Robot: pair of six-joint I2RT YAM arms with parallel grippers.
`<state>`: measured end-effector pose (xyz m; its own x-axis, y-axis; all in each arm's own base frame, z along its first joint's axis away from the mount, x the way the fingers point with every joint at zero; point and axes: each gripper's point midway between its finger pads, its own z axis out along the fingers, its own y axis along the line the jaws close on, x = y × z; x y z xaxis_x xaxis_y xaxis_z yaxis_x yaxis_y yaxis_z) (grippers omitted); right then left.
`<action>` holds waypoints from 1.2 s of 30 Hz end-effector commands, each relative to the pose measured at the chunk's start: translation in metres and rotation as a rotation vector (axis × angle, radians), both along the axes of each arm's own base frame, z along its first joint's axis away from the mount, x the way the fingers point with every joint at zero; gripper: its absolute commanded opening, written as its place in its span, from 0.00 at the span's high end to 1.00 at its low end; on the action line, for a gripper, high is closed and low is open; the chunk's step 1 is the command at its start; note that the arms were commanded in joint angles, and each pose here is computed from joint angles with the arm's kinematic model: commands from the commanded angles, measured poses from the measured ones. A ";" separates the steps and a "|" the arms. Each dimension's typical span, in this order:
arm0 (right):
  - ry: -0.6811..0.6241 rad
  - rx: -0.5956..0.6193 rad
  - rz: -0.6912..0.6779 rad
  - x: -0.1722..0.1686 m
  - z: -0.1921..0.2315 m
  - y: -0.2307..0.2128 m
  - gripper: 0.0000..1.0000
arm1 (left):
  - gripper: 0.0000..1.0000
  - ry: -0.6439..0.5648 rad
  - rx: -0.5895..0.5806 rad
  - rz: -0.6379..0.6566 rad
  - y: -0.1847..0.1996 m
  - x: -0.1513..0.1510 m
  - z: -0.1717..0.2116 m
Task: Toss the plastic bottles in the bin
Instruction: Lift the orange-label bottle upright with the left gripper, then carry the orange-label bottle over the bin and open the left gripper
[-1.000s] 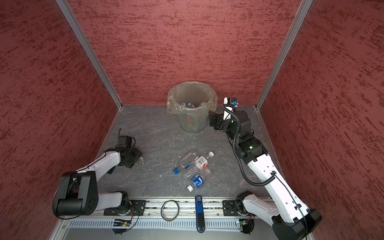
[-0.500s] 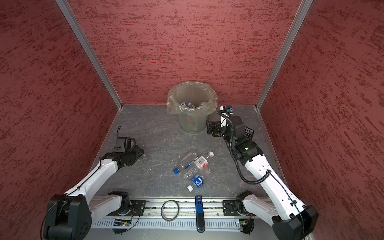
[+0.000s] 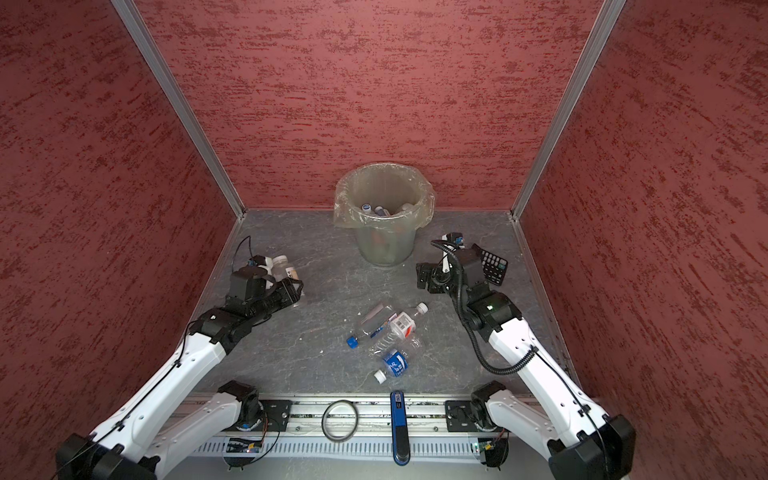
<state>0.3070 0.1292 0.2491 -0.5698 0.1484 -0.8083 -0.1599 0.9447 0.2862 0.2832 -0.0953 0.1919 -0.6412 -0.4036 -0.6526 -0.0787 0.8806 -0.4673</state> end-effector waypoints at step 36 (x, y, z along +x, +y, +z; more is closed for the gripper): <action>-0.030 0.017 -0.084 -0.018 0.011 -0.022 0.02 | 0.00 -0.575 0.039 -0.436 -0.210 0.244 0.267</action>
